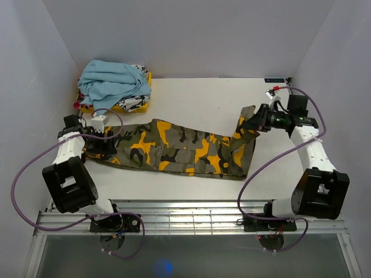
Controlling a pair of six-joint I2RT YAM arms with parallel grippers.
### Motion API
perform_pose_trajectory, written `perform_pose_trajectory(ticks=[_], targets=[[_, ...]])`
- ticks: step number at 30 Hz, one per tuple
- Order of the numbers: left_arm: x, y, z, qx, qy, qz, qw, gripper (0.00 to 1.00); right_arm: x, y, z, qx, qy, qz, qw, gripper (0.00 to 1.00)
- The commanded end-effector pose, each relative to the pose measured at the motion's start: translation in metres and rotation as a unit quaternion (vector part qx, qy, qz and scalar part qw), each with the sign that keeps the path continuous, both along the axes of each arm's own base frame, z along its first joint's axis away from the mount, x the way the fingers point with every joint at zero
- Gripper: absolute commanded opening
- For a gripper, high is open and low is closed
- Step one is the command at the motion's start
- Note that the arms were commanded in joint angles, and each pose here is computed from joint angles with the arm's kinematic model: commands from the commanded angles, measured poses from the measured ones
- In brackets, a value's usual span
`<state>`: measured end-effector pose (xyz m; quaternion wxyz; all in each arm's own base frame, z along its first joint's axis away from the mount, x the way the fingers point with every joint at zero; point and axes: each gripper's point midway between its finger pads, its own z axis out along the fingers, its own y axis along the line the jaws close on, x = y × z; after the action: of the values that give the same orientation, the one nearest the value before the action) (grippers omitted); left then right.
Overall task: Fold and stack the trousers
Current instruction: Fold the trousers
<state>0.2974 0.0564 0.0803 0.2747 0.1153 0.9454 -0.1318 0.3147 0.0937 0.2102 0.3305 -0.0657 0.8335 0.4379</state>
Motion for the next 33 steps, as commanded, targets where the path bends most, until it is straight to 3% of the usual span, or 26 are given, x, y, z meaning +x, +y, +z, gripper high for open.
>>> perform_pose_trajectory(ticks=[1,5,15,33], targets=[[0.0,0.002,-0.003,0.005,-0.004,0.005,1.0,0.84,0.037,0.038,0.028,0.029,-0.047,-0.018,0.998,0.08],[-0.004,0.0,-0.009,0.0,0.004,0.007,1.0,0.84,0.037,0.098,0.017,0.037,-0.034,0.034,0.998,0.08],[-0.008,-0.002,-0.018,-0.01,0.018,0.02,1.0,0.84,0.042,0.193,-0.029,0.013,0.012,0.108,0.994,0.08],[-0.016,-0.002,-0.027,-0.01,0.035,0.023,0.999,0.85,0.023,0.286,-0.058,0.034,0.078,0.151,0.985,0.08]])
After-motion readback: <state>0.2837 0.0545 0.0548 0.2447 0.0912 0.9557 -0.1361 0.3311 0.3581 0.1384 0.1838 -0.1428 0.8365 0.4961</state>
